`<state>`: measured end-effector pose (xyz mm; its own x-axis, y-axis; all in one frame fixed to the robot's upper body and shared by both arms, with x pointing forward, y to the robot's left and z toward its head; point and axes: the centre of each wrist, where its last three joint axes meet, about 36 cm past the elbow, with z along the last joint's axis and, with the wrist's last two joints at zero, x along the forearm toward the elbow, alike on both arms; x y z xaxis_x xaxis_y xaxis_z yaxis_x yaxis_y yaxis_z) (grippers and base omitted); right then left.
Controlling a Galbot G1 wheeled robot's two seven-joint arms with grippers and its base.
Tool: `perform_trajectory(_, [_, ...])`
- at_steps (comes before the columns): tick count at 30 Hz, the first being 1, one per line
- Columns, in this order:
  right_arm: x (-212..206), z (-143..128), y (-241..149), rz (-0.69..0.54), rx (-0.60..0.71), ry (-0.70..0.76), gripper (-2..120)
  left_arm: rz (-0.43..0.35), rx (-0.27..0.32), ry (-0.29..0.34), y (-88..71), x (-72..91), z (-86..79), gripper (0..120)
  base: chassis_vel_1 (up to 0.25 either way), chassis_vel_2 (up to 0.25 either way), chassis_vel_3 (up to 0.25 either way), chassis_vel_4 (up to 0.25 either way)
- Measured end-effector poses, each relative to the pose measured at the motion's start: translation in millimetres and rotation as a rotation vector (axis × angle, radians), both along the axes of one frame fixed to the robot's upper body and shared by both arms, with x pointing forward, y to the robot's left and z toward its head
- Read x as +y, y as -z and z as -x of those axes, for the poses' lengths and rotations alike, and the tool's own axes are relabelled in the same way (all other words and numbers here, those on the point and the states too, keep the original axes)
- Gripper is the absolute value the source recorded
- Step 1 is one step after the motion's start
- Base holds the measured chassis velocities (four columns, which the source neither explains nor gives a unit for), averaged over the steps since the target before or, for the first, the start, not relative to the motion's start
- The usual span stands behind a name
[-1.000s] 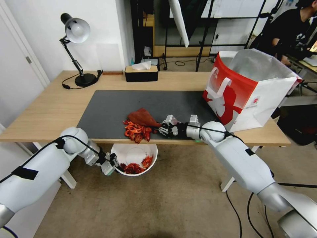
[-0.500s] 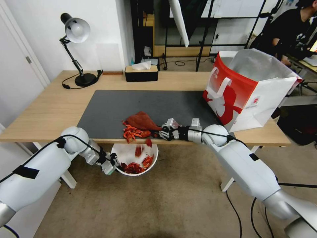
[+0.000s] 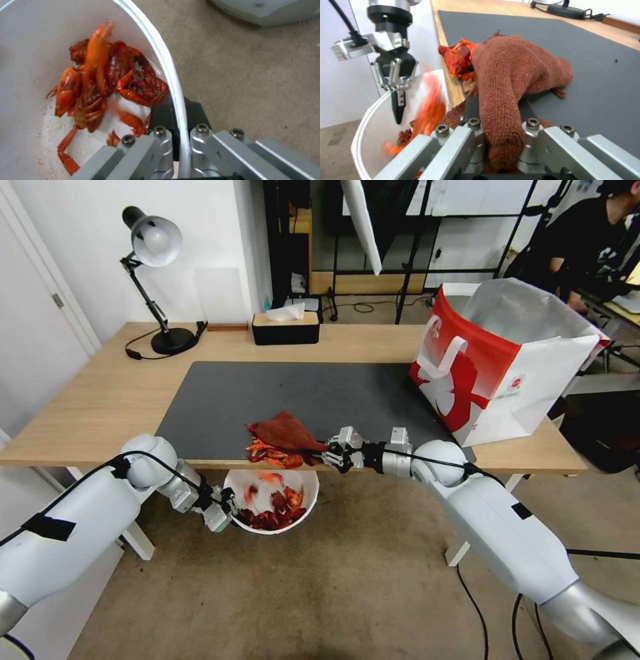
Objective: Sweep shrimp from table into container with towel, then put container into takeout bag.
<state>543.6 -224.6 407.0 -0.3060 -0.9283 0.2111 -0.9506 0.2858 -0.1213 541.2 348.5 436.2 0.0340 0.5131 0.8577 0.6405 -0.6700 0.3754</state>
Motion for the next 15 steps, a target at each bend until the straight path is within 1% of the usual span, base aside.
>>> perform_trajectory(15, [-2.3, 32.8, -3.5, -0.013, -0.011, -0.032, 5, 0.005, -0.002, 0.001, -0.7, -1.4, -0.4, 0, 0.0, 0.0, 0.0, 0.0])
